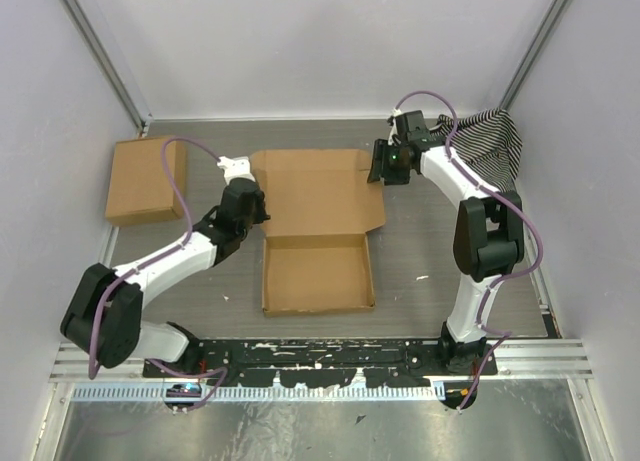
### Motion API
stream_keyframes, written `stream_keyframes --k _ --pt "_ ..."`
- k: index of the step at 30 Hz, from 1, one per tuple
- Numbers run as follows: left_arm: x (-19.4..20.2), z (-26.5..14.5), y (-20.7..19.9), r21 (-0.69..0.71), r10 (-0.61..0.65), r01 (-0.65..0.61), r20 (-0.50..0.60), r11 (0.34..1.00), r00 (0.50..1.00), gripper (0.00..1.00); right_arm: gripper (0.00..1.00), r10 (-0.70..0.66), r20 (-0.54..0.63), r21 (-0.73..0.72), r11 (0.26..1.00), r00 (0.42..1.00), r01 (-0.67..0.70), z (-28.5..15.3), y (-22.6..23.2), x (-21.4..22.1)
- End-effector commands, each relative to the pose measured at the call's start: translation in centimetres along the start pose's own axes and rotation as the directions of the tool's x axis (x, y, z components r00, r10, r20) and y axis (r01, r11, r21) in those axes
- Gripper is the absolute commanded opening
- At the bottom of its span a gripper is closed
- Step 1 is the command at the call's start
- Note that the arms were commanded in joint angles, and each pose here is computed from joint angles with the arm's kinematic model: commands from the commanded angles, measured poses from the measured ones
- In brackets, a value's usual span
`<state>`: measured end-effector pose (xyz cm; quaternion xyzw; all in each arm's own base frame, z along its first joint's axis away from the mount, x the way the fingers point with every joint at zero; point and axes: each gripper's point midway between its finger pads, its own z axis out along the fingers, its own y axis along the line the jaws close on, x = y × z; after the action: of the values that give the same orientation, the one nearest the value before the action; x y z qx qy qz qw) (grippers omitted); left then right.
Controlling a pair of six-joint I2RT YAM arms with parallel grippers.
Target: Fold the paper box
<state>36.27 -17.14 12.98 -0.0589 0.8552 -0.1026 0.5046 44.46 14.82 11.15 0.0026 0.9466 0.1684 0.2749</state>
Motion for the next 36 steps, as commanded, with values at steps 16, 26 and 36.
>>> stream_keyframes --k 16,26,36 --pt "-3.5 -1.9 -2.1 0.110 -0.013 -0.008 0.195 0.994 0.981 0.00 0.21 -0.076 0.102 -0.143 0.986 0.992 0.090 -3.4 4.1 -4.1" --pt "-4.4 -2.9 -1.7 0.094 -0.003 -0.017 0.213 0.995 0.977 0.15 0.07 -0.139 0.234 -0.110 0.980 0.962 0.168 -4.4 5.0 -5.5" --pt "-8.6 -5.8 0.3 -0.074 0.026 -0.012 0.195 0.997 0.981 0.61 0.01 -0.231 0.580 -0.115 0.926 0.782 0.359 -10.6 7.4 -6.7"
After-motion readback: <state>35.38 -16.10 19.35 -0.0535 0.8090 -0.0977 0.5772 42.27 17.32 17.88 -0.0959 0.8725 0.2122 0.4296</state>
